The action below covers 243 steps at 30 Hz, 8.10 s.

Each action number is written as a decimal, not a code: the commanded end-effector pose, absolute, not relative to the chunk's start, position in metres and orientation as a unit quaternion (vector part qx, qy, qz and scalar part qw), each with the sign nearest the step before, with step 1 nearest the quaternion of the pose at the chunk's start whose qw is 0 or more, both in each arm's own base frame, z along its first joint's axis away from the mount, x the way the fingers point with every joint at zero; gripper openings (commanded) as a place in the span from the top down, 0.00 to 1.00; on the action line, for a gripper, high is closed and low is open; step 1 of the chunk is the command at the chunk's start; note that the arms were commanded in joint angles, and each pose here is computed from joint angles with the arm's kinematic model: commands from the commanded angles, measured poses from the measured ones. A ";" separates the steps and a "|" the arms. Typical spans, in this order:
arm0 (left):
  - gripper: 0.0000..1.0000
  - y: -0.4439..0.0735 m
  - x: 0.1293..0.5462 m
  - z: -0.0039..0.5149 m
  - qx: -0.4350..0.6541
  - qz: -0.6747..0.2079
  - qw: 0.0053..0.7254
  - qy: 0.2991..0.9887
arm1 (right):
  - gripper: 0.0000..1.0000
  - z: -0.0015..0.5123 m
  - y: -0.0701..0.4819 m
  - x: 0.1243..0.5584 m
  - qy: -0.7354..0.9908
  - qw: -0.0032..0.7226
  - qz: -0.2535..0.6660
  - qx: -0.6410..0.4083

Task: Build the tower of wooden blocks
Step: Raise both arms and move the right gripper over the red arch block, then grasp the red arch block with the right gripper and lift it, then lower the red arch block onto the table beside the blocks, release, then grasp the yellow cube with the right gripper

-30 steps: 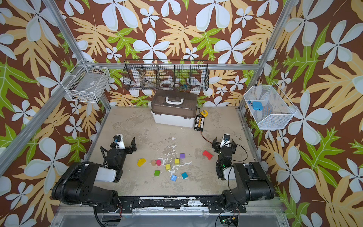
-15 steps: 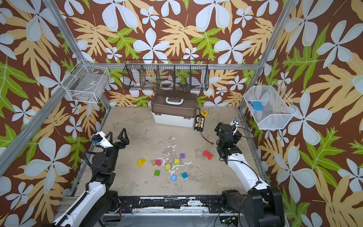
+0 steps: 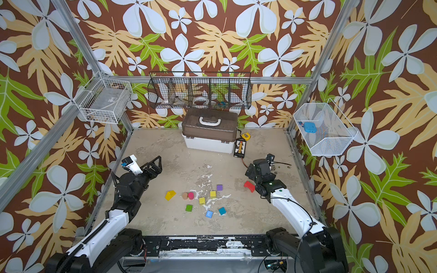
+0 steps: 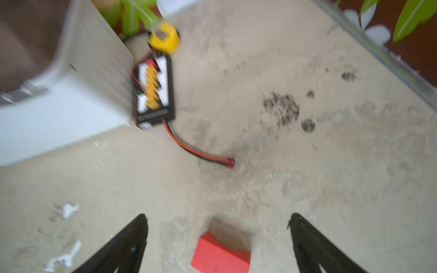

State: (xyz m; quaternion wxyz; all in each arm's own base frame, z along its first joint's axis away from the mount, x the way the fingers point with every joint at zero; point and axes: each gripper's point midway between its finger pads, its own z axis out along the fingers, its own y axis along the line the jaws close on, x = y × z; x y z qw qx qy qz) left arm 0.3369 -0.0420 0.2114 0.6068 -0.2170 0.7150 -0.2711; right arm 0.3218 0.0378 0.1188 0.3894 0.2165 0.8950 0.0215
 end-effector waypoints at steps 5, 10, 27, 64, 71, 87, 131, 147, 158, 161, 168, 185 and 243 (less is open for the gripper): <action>0.00 -0.039 0.337 0.218 -0.221 -0.254 0.613 0.715 | 0.08 0.096 0.056 0.306 0.902 0.364 0.006 0.231; 0.00 -0.038 0.331 0.227 -0.218 -0.253 0.628 0.702 | 0.10 0.070 0.057 0.295 0.907 0.334 0.012 0.255; 0.00 -0.040 0.334 0.221 -0.219 -0.257 0.621 0.708 | 0.14 0.043 0.071 0.299 0.925 0.295 0.011 0.240; 0.00 -0.042 0.331 0.224 -0.217 -0.266 0.621 0.705 | 0.36 0.061 0.178 0.350 0.948 0.317 -0.009 0.025; 0.00 -0.042 0.330 0.225 -0.215 -0.265 0.622 0.705 | 0.31 0.065 0.180 0.348 0.948 0.317 0.002 0.022; 0.00 -0.042 0.330 0.227 -0.215 -0.265 0.624 0.703 | 0.08 0.060 0.170 0.320 0.950 0.310 0.034 0.032; 0.00 -0.044 0.334 0.221 -0.216 -0.267 0.614 0.710 | 0.53 0.043 0.200 0.354 0.959 0.280 0.013 0.043; 0.00 -0.043 0.339 0.215 -0.222 -0.261 0.610 0.714 | 0.54 0.038 0.288 0.373 0.961 0.275 0.023 0.013; 0.00 -0.044 0.343 0.208 -0.223 -0.256 0.602 0.723 | 0.51 0.020 0.312 0.366 0.965 0.260 0.019 -0.018; 0.00 -0.043 0.343 0.207 -0.224 -0.255 0.602 0.723 | 0.49 0.025 0.321 0.361 0.964 0.265 0.026 -0.028; 0.00 -0.043 0.343 0.208 -0.225 -0.254 0.602 0.723 | 0.33 0.040 0.331 0.361 0.958 0.280 0.033 -0.047; 0.00 -0.043 0.341 0.209 -0.219 -0.252 0.604 0.724 | 0.23 0.143 0.276 0.298 0.925 0.359 0.091 -0.083; 0.00 -0.044 0.344 0.207 -0.217 -0.250 0.601 0.727 | 0.74 0.049 0.288 0.261 0.938 0.315 0.022 -0.141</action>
